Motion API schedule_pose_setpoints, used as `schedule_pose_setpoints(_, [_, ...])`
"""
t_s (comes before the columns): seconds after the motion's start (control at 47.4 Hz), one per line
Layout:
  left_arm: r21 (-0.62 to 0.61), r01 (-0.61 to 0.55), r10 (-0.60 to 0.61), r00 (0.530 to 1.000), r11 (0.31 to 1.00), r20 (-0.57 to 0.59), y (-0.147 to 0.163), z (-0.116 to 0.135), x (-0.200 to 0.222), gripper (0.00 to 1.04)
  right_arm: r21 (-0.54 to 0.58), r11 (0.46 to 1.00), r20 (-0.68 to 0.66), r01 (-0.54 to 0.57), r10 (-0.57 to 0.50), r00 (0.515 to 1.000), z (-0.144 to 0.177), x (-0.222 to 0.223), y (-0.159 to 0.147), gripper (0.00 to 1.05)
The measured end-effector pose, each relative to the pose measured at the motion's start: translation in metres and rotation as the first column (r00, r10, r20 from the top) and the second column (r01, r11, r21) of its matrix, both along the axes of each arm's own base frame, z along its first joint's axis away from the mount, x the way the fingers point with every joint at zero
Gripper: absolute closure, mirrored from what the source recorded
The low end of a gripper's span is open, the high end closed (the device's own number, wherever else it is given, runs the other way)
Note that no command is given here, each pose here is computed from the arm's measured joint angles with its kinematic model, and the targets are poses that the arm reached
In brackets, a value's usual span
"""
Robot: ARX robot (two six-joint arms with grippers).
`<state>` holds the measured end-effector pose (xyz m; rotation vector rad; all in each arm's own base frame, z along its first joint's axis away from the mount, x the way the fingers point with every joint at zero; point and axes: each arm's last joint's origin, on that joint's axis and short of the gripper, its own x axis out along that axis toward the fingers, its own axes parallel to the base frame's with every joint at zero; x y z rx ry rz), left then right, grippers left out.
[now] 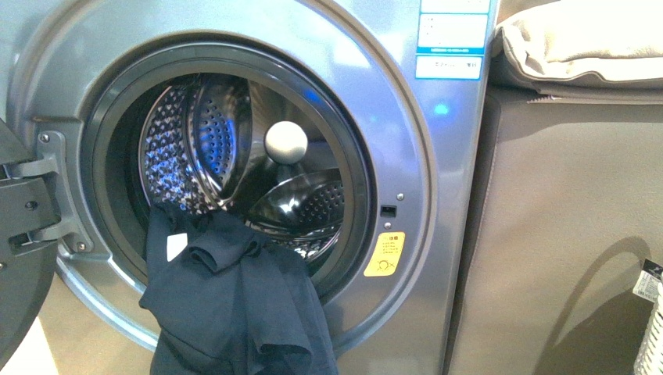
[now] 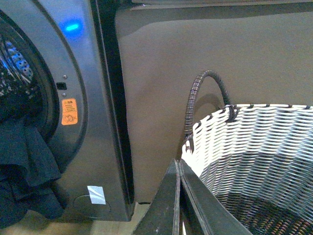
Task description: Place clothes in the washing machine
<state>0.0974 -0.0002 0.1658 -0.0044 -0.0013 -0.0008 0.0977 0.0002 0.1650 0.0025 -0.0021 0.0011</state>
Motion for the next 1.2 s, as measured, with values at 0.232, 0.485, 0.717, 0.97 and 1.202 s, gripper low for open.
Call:
schedule_pose_setpoints(0.232, [0.0, 0.0, 0.0, 1.0, 1.0, 0.0, 0.0, 0.0, 0.0, 1.01, 0.0, 1.0, 0.0, 0.0, 0.0, 1.0, 0.0, 0.0, 0.0, 1.02])
schedule_pose_setpoints(0.485, [0.0, 0.0, 0.0, 1.0, 1.0, 0.0, 0.0, 0.0, 0.0, 0.66, -0.001, 1.0, 0.0, 0.0, 0.0, 1.0, 0.0, 0.0, 0.0, 0.66])
schedule_pose_setpoints(0.717, [0.0, 0.0, 0.0, 1.0, 1.0, 0.0, 0.0, 0.0, 0.0, 0.21, -0.001, 1.0, 0.0, 0.0, 0.0, 1.0, 0.0, 0.0, 0.0, 0.24])
schedule_pose_setpoints(0.97, [0.001, 0.0, 0.0, 1.0, 1.0, 0.0, 0.0, 0.0, 0.0, 0.06, 0.0, 1.0, 0.0, 0.0, 0.0, 1.0, 0.0, 0.0, 0.0, 0.08])
schedule_pose_setpoints(1.202, [0.001, 0.0, 0.0, 1.0, 1.0, 0.0, 0.0, 0.0, 0.0, 0.06, 0.0, 1.0, 0.0, 0.0, 0.0, 1.0, 0.0, 0.0, 0.0, 0.08])
